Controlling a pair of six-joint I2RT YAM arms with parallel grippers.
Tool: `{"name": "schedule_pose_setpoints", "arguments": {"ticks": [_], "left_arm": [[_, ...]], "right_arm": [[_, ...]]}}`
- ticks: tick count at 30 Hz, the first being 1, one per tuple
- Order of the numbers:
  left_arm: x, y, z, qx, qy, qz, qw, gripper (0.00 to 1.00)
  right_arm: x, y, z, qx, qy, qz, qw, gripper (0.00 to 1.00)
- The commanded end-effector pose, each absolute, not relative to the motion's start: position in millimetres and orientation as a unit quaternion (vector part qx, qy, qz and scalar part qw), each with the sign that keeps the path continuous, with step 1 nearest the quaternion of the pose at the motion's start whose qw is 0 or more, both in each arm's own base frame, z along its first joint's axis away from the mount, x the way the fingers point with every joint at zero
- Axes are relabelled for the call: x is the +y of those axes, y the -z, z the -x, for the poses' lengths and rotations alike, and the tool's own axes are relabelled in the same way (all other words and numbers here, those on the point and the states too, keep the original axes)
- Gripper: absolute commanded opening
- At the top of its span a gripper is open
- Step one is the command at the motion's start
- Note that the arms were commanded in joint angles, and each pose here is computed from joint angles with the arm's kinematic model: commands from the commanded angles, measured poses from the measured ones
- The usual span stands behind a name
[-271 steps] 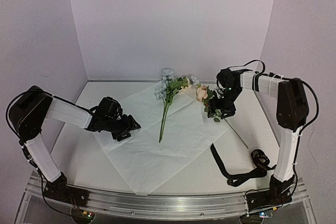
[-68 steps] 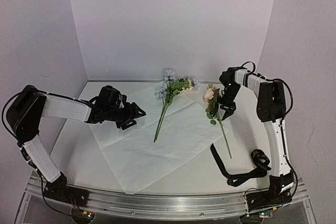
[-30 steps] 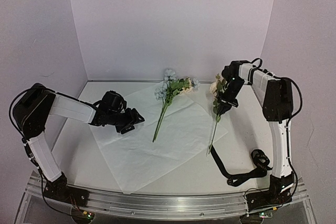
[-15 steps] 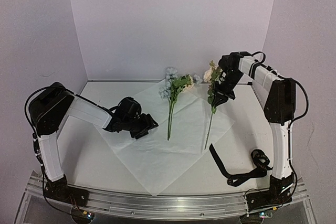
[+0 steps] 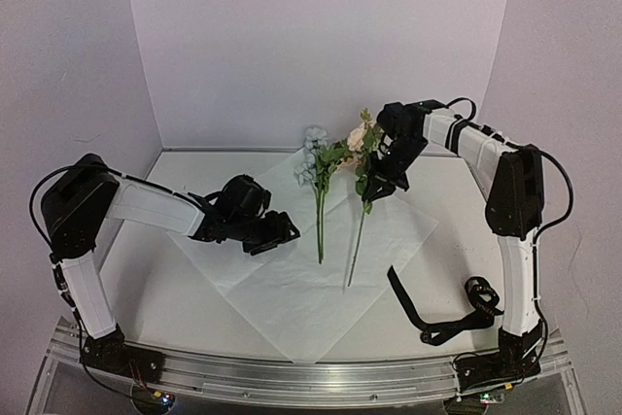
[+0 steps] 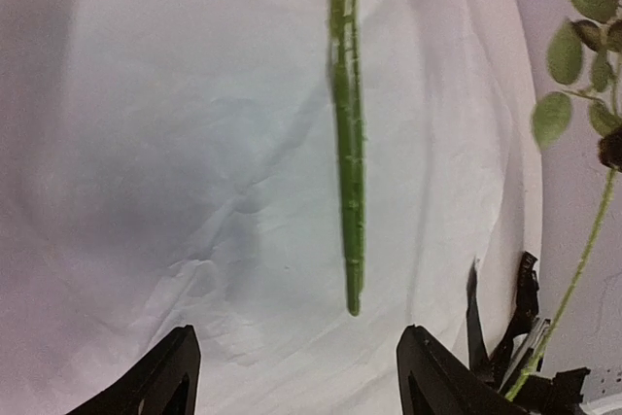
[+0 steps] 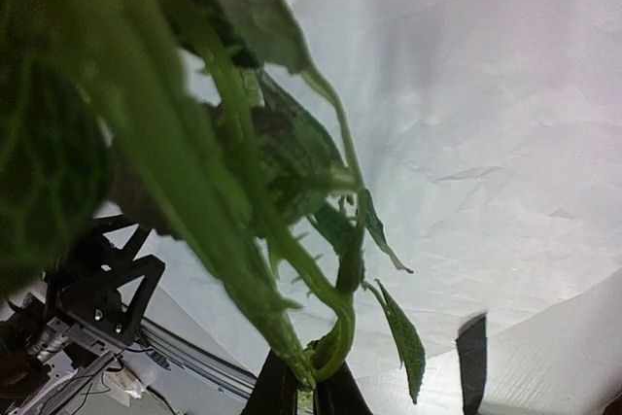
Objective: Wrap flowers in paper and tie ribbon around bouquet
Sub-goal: Pass from the right arm to the left
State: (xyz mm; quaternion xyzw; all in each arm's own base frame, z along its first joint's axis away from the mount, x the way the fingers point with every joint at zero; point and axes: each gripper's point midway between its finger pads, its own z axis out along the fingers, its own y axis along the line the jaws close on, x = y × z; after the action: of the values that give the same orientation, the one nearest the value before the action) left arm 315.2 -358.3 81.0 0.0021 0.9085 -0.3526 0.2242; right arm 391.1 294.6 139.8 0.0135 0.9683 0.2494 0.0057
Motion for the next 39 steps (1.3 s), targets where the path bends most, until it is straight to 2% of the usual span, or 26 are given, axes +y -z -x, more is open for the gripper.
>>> {"name": "schedule_pose_setpoints", "arguments": {"ticks": [1,8,13,17,19,20,22,23,24,27,33,37,39], "left_arm": [[-371,-167,-313,0.849,0.404,-0.123,0.318,0.73],[-385,-189,-301,0.822,0.415,-0.199,0.336,0.72],[-385,-181,-304,0.829,0.398,-0.205,0.335,0.65],[-389,-186,-304,0.823,0.407,-0.209,0.336,0.50],[-391,-186,-305,0.822,0.409,-0.209,0.335,0.39],[-393,-186,-305,0.822,0.410,-0.210,0.334,0.33],[-395,-182,-306,0.825,0.410,-0.207,0.330,0.12],[-396,-181,-308,0.827,0.409,-0.202,0.330,0.03],[-395,-180,-311,0.829,0.407,-0.194,0.331,0.01],[-394,-177,-320,0.835,0.402,-0.161,0.340,0.00],[-388,-164,-351,0.850,0.379,-0.069,0.360,0.00],[-397,-151,-368,0.858,0.369,-0.040,0.355,0.00],[-402,-144,-377,0.862,0.360,-0.032,0.354,0.00]], "right_arm": [[355,-194,-412,0.929,-0.357,-0.016,0.099,0.00],[403,-207,-408,0.911,-0.398,-0.007,0.106,0.00],[415,-219,-403,0.904,-0.414,-0.006,0.106,0.00],[421,-222,-395,0.903,-0.417,0.005,0.103,0.00],[423,-221,-391,0.904,-0.416,0.008,0.099,0.00],[423,-221,-389,0.905,-0.414,0.011,0.097,0.00],[425,-219,-384,0.907,-0.409,0.019,0.095,0.00],[423,-218,-381,0.910,-0.403,0.024,0.094,0.05],[421,-218,-378,0.913,-0.396,0.027,0.093,0.12],[406,-219,-369,0.923,-0.370,0.039,0.101,0.37],[332,-215,-344,0.952,-0.254,0.068,0.159,0.74],[290,-214,-326,0.958,-0.204,0.080,0.187,0.89],[269,-206,-316,0.962,-0.179,0.083,0.188,0.93]]}}
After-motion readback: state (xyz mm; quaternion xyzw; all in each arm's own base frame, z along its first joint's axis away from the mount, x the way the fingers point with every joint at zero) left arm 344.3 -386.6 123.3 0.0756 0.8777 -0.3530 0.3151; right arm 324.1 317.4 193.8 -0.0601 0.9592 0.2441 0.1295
